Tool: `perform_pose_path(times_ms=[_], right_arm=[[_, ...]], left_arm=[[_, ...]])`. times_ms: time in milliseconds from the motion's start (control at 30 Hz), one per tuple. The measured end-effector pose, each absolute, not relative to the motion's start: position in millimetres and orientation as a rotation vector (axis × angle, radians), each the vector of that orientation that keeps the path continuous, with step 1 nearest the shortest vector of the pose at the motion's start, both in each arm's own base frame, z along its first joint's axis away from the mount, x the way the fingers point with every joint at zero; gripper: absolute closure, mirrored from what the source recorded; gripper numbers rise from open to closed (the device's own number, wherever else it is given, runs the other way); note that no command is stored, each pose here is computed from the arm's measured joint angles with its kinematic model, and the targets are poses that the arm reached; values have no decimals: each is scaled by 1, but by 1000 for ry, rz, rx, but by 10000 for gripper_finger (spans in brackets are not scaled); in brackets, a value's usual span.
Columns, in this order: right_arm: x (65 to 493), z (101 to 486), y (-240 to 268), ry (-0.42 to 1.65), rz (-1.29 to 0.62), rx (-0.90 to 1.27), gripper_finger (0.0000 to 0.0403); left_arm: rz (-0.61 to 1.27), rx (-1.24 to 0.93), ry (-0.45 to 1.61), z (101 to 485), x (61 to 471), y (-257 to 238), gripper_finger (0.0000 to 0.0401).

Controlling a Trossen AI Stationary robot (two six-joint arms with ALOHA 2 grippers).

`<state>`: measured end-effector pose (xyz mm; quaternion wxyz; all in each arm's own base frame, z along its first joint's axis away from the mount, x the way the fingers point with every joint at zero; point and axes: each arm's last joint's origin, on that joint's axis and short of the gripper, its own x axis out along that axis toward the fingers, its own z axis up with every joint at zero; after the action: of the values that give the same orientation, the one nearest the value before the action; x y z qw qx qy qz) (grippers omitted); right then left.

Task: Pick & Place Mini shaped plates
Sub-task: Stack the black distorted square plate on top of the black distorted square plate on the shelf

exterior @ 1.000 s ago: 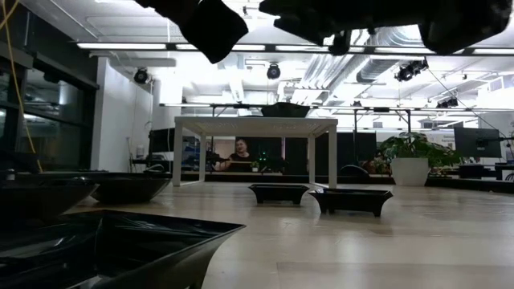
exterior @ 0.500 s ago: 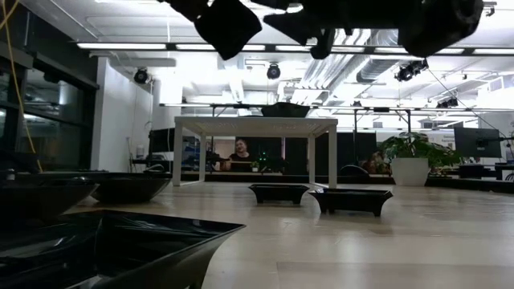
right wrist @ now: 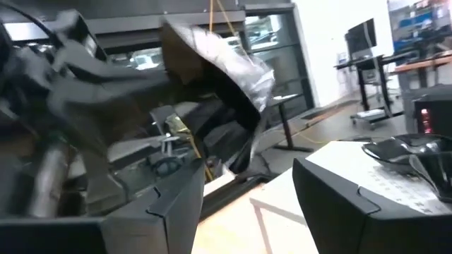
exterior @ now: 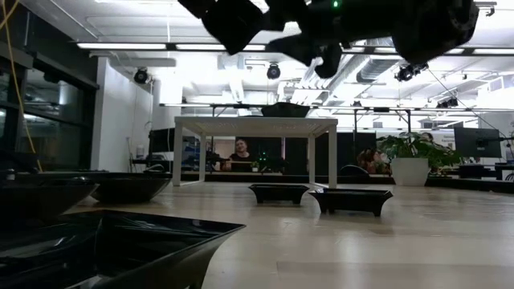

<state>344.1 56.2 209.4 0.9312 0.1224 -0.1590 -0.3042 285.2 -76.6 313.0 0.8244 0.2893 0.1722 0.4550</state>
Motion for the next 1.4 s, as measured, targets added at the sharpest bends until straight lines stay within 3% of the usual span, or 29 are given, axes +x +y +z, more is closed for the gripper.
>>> perform_pose_path(times_ms=[367, 600, 900, 1400], right_arm=[[364, 197, 69, -408, -564, 203, 192], [384, 203, 82, -392, -668, 125, 192], [377, 192, 83, -350, -762, 174, 192], [382, 188, 46, -409, -703, 220, 192]], left_arm=[[958, 639, 380, 311, 287, -77, 401], [952, 657, 396, 306, 289, -78, 401], [964, 660, 401, 306, 290, -78, 401], [957, 678, 408, 306, 290, -78, 401]])
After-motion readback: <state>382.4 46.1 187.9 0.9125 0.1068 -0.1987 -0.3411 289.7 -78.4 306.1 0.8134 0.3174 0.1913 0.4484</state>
